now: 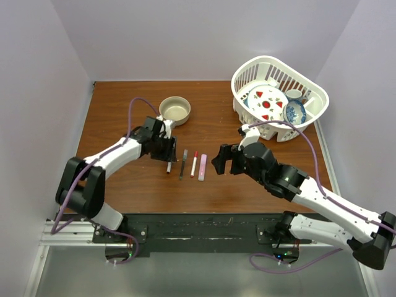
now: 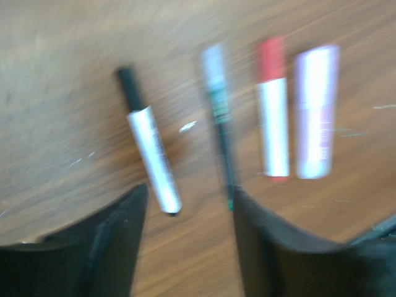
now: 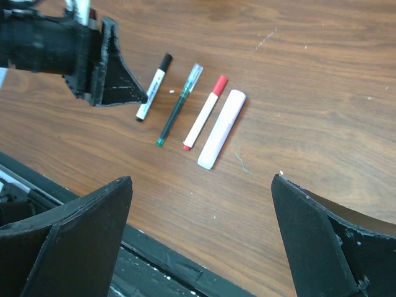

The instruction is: Insert the pens into the pen caps

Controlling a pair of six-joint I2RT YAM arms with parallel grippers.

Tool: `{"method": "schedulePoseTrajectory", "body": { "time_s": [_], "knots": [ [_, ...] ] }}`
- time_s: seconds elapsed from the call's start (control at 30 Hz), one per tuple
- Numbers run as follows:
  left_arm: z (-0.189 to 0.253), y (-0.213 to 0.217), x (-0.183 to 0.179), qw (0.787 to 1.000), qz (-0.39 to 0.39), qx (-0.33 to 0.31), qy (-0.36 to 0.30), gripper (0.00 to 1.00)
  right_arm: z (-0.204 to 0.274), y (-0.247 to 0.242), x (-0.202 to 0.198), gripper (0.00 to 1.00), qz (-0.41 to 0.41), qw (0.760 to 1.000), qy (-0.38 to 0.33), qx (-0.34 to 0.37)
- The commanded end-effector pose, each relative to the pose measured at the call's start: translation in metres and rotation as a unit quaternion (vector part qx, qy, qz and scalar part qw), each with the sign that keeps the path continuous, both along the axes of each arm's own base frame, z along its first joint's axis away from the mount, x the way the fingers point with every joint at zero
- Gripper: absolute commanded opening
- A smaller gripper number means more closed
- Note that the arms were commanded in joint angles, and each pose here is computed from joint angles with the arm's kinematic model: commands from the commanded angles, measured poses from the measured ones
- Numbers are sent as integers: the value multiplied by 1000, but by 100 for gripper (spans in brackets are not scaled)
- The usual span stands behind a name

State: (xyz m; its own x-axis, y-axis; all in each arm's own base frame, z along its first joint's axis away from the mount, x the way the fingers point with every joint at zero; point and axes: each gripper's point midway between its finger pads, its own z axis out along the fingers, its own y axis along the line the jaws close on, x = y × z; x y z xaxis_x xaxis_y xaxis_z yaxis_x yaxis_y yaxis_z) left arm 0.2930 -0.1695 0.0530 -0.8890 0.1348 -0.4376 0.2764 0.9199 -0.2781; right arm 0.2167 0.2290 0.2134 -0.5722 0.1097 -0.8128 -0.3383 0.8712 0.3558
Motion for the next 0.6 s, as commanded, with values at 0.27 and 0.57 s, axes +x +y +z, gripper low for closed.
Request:
{"method": "schedulePoseTrajectory", "body": {
  "time_s": [0.27,0.57],
  "knots": [
    [210,-56,2,906,-123,-245,-322,94,52,-22,11,99,-57,996,-58,26],
    [236,-53,-25,864,-116,-308,-381,100,72,-20,16,99,-53,993,-92,42]
  ]
}}
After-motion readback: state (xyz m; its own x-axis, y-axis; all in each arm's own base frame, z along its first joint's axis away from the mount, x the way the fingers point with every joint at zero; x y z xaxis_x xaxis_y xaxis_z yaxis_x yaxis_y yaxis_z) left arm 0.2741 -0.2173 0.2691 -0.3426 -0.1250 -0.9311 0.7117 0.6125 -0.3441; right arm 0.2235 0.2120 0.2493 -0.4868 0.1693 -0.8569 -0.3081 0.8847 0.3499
